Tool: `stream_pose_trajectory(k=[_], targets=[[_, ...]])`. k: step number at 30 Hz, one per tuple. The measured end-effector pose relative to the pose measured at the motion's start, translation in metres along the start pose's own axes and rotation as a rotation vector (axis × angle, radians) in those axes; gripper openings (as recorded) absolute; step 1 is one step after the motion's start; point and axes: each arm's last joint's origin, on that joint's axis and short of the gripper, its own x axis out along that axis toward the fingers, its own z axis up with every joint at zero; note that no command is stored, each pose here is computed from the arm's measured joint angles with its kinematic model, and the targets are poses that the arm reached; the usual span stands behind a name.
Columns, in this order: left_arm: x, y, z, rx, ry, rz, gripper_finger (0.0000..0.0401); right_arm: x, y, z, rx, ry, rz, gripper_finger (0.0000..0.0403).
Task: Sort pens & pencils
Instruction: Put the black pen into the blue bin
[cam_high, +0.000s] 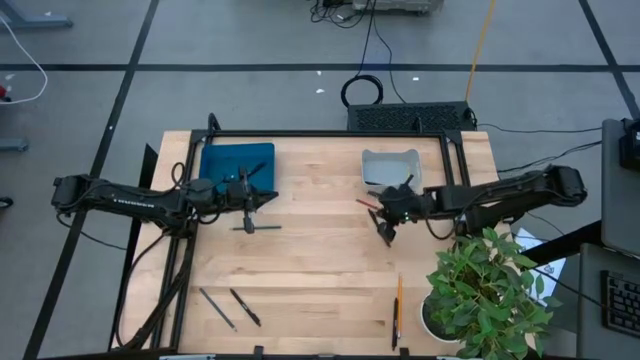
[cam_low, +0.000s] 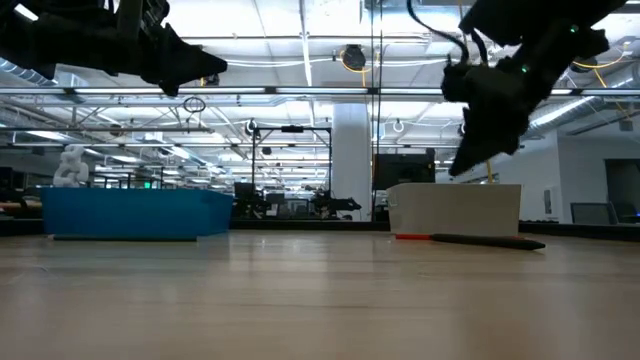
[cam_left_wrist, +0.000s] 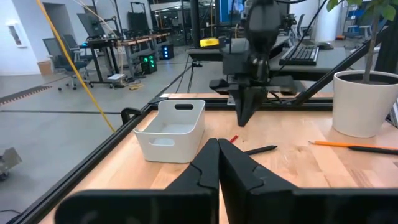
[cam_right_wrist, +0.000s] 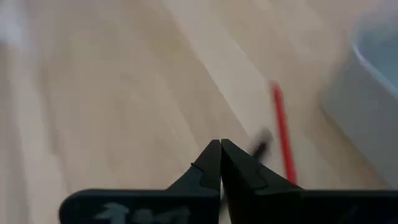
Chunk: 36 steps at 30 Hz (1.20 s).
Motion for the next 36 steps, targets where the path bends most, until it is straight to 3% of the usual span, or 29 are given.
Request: stream_pose_trajectory(k=[3, 6, 15, 19, 23, 31, 36], targets=[[0.0, 0.0, 0.0, 0.0, 0.0, 0.0, 0.0004, 0.004, -0.002, -0.006, 0.056, 0.022, -0.093, 0.0], [0.0, 0.0, 0.0, 0.0, 0.0, 0.0, 0.0005, 0.009, 0.002, -0.004, 0.064, 0.026, -0.106, 0.0], [0.0, 0.001, 0.0, 0.002, 0.005, 0.01, 0.0007, 0.028, 0.036, 0.021, -0.043, 0.226, -0.218, 0.0], [0.0, 0.001, -0.003, -0.01, 0.032, 0.019, 0.0007, 0.036, 0.039, 0.015, -0.051, 0.303, -0.199, 0.0], [0.0, 0.001, -0.003, -0.015, 0.036, 0.019, 0.0005, 0.039, 0.038, 0.009, 0.015, 0.346, -0.18, 0.0], [0.0, 0.001, -0.003, -0.017, 0.037, 0.019, 0.0003, 0.04, 0.04, 0.013, 0.1, 0.323, -0.149, 0.0001], [0.0, 0.001, -0.004, -0.025, 0.038, 0.019, 0.001, 0.041, 0.037, 0.015, 0.114, 0.319, -0.152, 0.0039]])
